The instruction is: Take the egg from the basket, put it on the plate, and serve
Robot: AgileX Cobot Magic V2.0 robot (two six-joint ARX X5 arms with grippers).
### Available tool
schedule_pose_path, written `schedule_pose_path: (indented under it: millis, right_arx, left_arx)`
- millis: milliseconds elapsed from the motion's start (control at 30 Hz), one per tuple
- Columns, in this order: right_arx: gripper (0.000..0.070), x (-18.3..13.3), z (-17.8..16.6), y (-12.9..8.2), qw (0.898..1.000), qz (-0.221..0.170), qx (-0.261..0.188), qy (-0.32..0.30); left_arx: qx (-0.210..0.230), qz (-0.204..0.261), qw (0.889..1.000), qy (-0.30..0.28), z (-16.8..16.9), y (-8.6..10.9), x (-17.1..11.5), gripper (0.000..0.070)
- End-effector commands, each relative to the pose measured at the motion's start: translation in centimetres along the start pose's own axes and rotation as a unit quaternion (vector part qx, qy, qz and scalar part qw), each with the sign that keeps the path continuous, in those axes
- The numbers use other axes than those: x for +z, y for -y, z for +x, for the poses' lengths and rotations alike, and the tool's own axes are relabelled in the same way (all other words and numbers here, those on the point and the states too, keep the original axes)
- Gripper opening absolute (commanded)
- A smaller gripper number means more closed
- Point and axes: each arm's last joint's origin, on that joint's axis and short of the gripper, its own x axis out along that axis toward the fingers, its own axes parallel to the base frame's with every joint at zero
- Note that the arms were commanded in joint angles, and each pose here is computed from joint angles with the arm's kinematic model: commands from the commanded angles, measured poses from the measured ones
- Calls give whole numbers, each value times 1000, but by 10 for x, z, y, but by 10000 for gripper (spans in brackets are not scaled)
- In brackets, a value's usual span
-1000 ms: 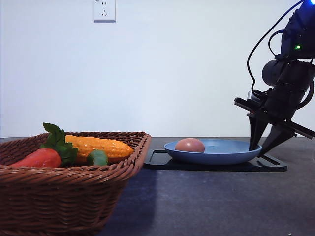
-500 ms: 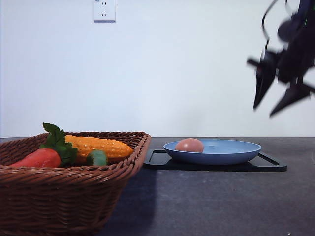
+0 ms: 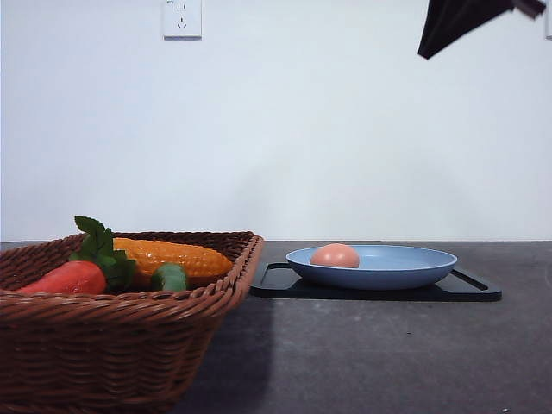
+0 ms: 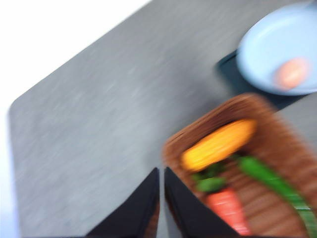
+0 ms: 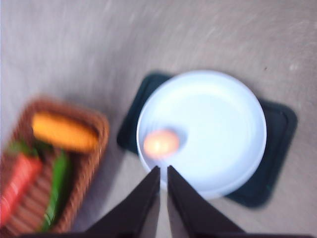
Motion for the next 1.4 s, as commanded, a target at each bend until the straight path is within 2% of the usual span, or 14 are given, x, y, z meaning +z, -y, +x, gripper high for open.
schedule_pose_path:
  millis: [0, 167, 367, 500, 633, 733, 800, 900, 1100, 1367]
  right_arx:
    - [0, -4, 1, -12, 999, -38, -29, -3]
    - [0, -33, -2, -43, 991, -93, -92, 9]
    - [0, -85, 3, -55, 984, -134, -94, 65]
    - [0, -123, 10, -52, 978, -147, -65, 133]
    - [0, -156, 20, -45, 965, -148, -34, 213]
    - [0, -175, 26, -39, 956, -142, -17, 256]
    - [0, -183, 29, -37, 955, -131, -11, 267]
    - [0, -185, 31, -36, 956, -119, -7, 269]
    - [0, -182, 29, -37, 951, -122, -6, 285]
    - [0, -182, 29, -37, 950, -122, -5, 286]
  left_arx:
    - [9, -1, 1000, -4, 5, -9, 3, 0]
    - [-33, -56, 998, -17, 28, -27, -11, 0]
    - [-64, -125, 990, 13, 53, -34, -50, 0]
    - [-89, -181, 978, 58, 64, -21, -81, 0]
    - [-109, -232, 961, 103, 76, -2, -114, 0]
    - [-124, -271, 947, 118, 82, 11, -135, 0]
    - [-129, -288, 942, 116, 84, 15, -144, 0]
    - [-130, -295, 941, 102, 86, 17, -147, 0]
    - [-129, -295, 941, 102, 86, 17, -146, 0]
    - [-130, -295, 941, 102, 86, 17, -146, 0]
